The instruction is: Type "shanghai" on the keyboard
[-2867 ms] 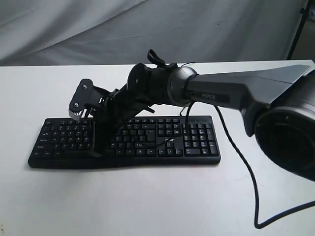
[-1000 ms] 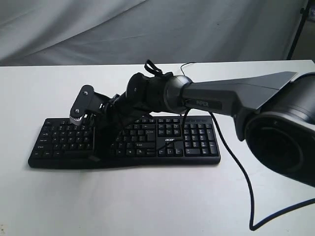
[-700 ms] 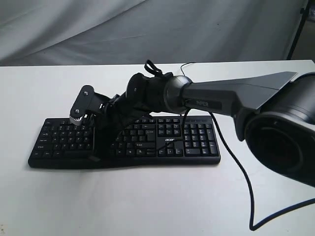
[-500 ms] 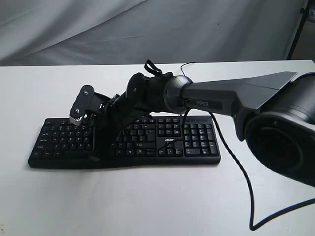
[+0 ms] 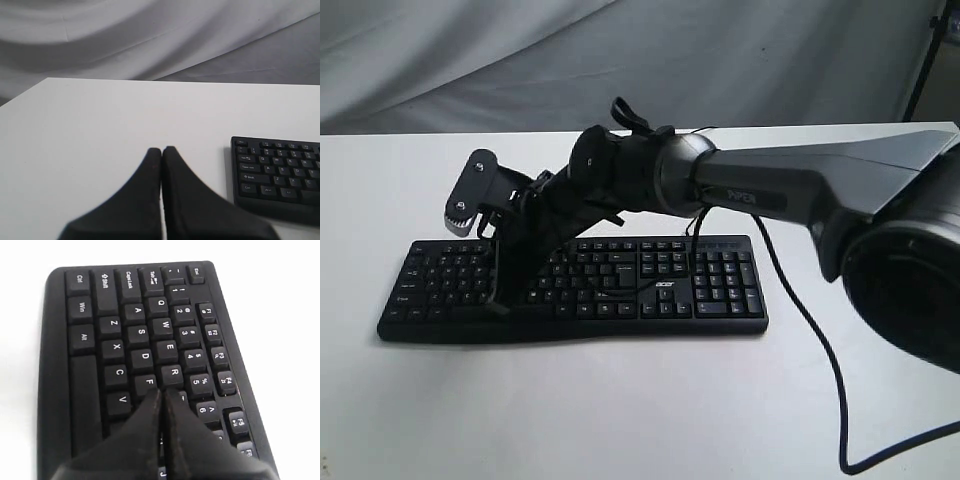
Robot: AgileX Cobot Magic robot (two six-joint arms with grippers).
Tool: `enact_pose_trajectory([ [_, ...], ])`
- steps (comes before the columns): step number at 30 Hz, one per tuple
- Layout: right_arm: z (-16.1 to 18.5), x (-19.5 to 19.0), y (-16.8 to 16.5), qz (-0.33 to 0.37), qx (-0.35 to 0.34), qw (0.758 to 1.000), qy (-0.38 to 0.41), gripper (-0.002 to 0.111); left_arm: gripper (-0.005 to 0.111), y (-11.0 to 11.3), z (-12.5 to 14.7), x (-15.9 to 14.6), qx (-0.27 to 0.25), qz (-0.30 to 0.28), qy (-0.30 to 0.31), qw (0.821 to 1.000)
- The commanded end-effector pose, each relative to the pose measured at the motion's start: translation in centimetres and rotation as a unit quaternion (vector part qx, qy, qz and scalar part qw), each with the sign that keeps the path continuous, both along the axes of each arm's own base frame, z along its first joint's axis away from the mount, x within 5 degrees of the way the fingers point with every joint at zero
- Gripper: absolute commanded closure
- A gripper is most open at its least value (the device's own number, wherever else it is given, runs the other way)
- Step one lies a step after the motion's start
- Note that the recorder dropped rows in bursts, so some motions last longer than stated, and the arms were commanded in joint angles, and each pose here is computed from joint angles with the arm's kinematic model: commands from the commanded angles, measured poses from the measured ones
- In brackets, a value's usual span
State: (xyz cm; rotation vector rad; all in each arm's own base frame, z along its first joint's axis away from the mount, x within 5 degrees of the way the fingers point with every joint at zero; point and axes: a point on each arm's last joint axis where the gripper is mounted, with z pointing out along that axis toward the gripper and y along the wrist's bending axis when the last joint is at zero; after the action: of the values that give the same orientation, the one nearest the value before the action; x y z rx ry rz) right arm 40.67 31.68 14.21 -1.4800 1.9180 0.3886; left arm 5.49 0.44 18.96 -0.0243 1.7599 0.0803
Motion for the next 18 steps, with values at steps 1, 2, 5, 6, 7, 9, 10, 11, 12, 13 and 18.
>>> enact_pose_trajectory([
  [1, 0.3, -0.3, 0.4, 0.003, 0.004, 1.0, -0.003, 0.108, 0.106, 0.0, -0.1, 0.0, -0.001, 0.001, -0.005, 1.0],
  [2, 0.3, -0.4, 0.5, 0.003, 0.004, 1.0, -0.004, 0.108, 0.106, 0.0, -0.1, 0.0, -0.001, 0.001, -0.005, 1.0],
  [5, 0.9, -0.8, 1.5, 0.008, 0.012, 1.0, -0.009, 0.108, 0.106, 0.0, -0.1, 0.0, -0.001, 0.001, -0.005, 1.0],
  [6, 1.1, -0.9, 1.8, 0.011, 0.015, 1.0, -0.011, 0.108, 0.106, 0.0, -0.1, 0.0, -0.001, 0.001, -0.005, 1.0],
  [7, 1.8, -1.0, 2.4, 0.015, 0.023, 1.0, -0.015, 0.108, 0.106, 0.0, -0.1, 0.0, -0.001, 0.001, -0.005, 1.0],
  [9, 2.6, -1.4, 3.4, 0.025, 0.03, 0.999, -0.024, 0.108, 0.106, 0.0, -0.1, 0.0, -0.001, 0.001, -0.005, 1.0],
  [10, 2.9, -1.6, 3.9, 0.028, 0.035, 0.999, -0.028, 0.108, 0.106, 0.0, -0.1, 0.0, -0.001, 0.001, -0.005, 1.0],
  [11, 2.9, -1.6, 4.1, 0.026, 0.038, 0.999, -0.027, 0.108, 0.106, 0.0, -0.1, 0.0, -0.001, 0.001, -0.005, 1.0],
  [12, 3.0, -1.7, 4.7, 0.027, 0.043, 0.999, -0.016, 0.108, 0.106, 0.0, -0.1, 0.0, -0.001, 0.001, -0.005, 1.0],
  [13, 3.0, -1.5, 5.0, 0.027, 0.043, 0.999, -0.013, 0.108, 0.106, 0.0, -0.1, 0.0, -0.001, 0.001, -0.005, 1.0],
  [18, 2.9, -0.9, 7.8, 0.024, 0.017, 1.0, -0.007, 0.108, 0.106, 0.0, -0.1, 0.0, -0.001, 0.001, -0.005, 1.0],
])
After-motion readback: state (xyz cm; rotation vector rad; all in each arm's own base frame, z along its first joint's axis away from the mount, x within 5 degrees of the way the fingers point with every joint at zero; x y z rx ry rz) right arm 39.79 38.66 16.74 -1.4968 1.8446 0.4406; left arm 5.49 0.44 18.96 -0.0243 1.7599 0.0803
